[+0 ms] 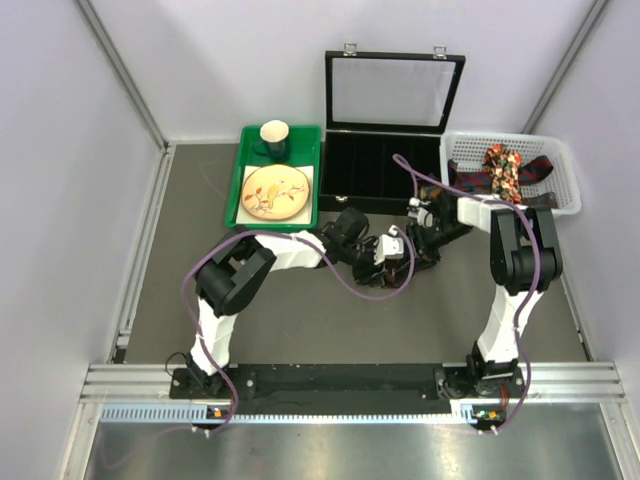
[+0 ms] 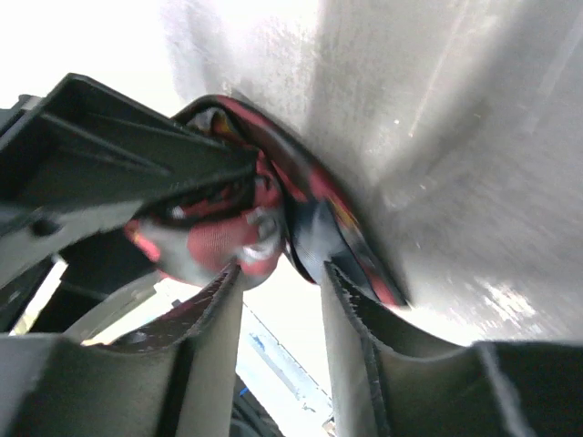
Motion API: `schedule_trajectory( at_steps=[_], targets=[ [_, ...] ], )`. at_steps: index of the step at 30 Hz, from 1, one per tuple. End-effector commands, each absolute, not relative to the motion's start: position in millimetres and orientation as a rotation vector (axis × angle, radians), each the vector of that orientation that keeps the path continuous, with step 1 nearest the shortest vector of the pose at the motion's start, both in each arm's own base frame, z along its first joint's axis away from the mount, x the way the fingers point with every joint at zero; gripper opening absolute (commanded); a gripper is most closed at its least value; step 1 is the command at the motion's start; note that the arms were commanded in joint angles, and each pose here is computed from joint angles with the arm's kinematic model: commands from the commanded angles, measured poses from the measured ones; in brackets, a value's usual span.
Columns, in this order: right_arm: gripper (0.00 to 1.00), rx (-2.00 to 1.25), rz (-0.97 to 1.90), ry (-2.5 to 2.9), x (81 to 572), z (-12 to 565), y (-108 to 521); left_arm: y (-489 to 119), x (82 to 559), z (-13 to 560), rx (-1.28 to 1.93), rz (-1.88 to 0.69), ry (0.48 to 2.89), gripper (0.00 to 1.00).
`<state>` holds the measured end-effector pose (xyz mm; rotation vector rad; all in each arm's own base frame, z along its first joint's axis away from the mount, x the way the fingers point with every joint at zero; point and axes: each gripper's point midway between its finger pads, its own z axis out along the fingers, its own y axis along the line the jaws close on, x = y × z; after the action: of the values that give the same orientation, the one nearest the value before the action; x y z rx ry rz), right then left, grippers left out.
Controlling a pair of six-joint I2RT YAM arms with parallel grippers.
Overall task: Roll the ties
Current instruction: Roll the tie at the center of the board.
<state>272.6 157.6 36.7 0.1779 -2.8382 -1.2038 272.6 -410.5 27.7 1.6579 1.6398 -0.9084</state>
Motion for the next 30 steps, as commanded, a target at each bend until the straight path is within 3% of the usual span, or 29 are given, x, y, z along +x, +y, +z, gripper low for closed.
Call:
schedule_trajectory(
  at_steps=[1, 4, 12, 13, 14, 19, 30],
  targets=[
    [0.41, 0.25, -1.352, -2.92, 291.1, 73.8, 149.4, -334.6, 245.8, -30.5, 1.824, -0.654, 2.061, 0.29],
    [0.41, 0.233, -1.344, -2.918, 287.3, 70.0, 146.0, -330.7, 243.5, -37.4, 1.872, -0.61, 2.142, 0.28],
    [0.65, 0.157, -1.116, -3.045, 298.6, 45.2, 127.6, -348.2, 253.9, -45.2, 1.895, -0.591, 2.193, 0.31],
    [0.73, 0.116, -1.11, -3.041, 299.4, 45.0, 128.1, -350.7, 253.2, -45.5, 1.895, -0.605, 2.185, 0.32],
    [0.99, 0.121, -1.114, -3.036, 299.1, 42.8, 128.8, -350.6, 251.9, -47.4, 1.899, -0.607, 2.187, 0.32],
    [0.99, 0.12, -1.107, -3.028, 298.7, 29.2, 127.9, -349.7, 248.9, -51.9, 1.901, -0.621, 2.187, 0.32],
    [0.88, 0.046, -1.453, -2.701, 265.4, 36.1, 171.1, -349.0, 246.0, -52.3, 1.891, -0.634, 2.203, 0.31]
  ],
)
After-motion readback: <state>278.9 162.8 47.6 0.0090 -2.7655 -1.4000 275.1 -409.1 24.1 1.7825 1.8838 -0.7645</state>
